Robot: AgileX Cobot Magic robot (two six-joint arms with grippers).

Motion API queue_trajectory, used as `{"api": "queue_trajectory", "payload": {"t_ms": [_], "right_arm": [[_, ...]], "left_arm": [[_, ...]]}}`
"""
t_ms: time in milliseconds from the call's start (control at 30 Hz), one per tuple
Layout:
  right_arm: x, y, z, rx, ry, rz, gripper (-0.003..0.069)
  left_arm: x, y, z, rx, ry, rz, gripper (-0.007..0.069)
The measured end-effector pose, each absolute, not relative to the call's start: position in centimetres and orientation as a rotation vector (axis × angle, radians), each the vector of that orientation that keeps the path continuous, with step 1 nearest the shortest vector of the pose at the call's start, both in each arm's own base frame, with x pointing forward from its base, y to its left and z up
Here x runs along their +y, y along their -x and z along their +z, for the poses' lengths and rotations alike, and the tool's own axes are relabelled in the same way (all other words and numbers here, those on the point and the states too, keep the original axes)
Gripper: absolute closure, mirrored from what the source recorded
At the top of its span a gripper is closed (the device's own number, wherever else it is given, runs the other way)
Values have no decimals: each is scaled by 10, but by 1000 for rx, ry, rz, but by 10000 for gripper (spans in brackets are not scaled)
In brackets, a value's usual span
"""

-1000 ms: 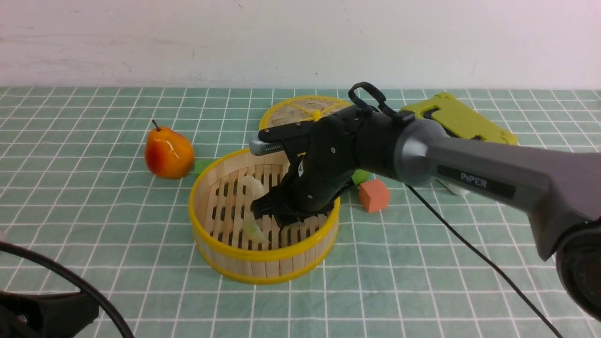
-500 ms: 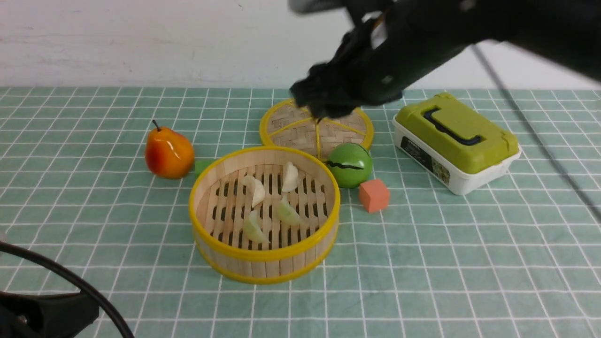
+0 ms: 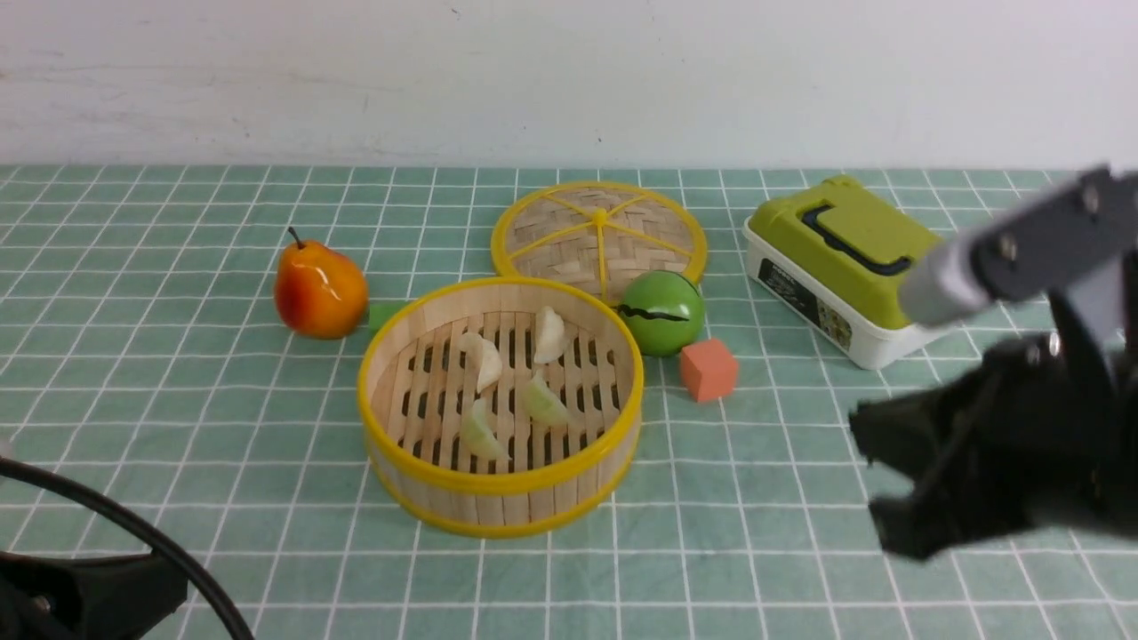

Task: Put the dumplings into the steamer on the table with the blue tablecloth.

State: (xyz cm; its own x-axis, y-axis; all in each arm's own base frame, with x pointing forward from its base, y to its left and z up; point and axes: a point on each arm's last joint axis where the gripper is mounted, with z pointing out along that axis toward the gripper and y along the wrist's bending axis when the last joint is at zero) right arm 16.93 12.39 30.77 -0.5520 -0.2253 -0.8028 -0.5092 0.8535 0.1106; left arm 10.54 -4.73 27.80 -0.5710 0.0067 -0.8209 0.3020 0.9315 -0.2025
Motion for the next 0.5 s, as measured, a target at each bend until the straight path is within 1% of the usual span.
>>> {"api": "queue_trajectory", "payload": {"t_ms": [33, 167, 233, 367, 433, 500], "right_arm": [[121, -164, 292, 2183, 515, 443, 679], [118, -155, 263, 2226, 436, 521, 678], [117, -154, 258, 2241, 418, 532, 678], [106, -154, 259, 2228, 355, 516, 678], [97, -152, 268, 2170, 336, 495, 678], [83, -147, 280, 2074, 343, 429, 678]], "left_arm": [[-47, -105, 278, 2150, -219, -401, 601], [-47, -105, 278, 2150, -219, -401, 597], [-47, -105, 278, 2150, -219, -401, 597], [-47, -105, 278, 2150, -219, -401, 597], [-47, -105, 278, 2150, -219, -401, 597], [-47, -105, 278, 2150, -219, -401, 597]]}}
